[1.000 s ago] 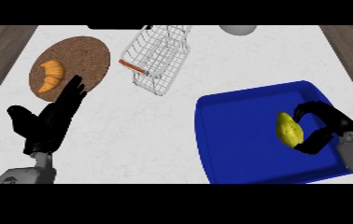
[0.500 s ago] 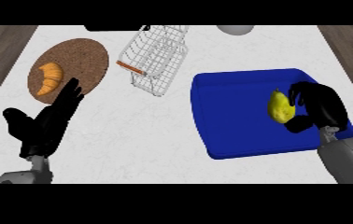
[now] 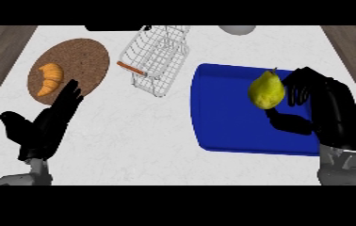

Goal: Pick the pear from the tray and place it in the tiered basket

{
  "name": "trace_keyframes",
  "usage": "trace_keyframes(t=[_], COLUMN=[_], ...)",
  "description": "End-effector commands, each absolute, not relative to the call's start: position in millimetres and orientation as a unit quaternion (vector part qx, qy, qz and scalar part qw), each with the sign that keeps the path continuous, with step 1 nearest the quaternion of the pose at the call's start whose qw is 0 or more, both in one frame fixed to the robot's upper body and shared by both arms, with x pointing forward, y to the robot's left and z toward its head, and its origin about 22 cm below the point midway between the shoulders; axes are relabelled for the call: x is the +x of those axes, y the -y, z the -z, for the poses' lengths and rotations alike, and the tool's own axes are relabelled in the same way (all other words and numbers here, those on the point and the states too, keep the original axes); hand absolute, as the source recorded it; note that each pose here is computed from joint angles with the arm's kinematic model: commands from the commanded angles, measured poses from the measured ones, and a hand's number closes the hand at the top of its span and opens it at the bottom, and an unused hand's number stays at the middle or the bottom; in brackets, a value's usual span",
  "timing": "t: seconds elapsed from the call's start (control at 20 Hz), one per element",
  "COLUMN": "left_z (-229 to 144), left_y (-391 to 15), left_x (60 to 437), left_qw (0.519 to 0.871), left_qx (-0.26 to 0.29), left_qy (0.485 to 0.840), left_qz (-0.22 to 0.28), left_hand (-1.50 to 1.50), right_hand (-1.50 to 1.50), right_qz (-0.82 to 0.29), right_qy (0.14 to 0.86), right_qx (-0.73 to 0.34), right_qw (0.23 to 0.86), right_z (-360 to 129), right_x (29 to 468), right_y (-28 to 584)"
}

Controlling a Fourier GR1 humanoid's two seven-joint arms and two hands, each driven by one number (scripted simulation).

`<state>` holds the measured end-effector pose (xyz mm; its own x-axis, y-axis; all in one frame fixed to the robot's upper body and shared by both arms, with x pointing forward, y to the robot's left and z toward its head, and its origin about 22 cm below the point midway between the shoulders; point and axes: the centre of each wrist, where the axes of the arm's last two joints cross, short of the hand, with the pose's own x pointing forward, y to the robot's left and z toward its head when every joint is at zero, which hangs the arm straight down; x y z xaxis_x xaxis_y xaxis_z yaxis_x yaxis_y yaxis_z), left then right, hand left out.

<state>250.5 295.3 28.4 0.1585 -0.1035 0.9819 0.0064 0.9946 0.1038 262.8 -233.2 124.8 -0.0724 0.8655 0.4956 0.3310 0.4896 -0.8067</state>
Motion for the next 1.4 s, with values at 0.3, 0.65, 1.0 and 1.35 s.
trace_keyframes(t=[0.3, 0.65, 1.0, 1.35], left_z=[-33.9, -39.4, -27.0, -31.6], left_y=[-292.3, -287.4, -283.0, -278.7], left_x=[255.7, 261.1, 254.4, 260.6], left_qw=[0.755, 0.755, 0.754, 0.751], left_qx=[0.037, 0.029, 0.022, 0.025], left_qy=[0.653, 0.653, 0.654, 0.658], left_qz=[0.043, 0.05, 0.048, 0.052], left_hand=[0.0, 0.0, 0.0, 0.0], right_hand=[1.5, 1.5, 1.5, 1.5], right_qz=[-0.278, -0.28, -0.274, -0.272], right_qy=[0.715, 0.721, 0.704, 0.667], right_qx=[-0.385, -0.375, -0.365, -0.381], right_qw=[0.514, 0.511, 0.545, 0.579], right_z=[-210.7, -225.5, -240.3, -213.2], right_x=[248.6, 291.5, 332.8, 351.8], right_y=[142.5, 50.4, 18.3, -9.4])
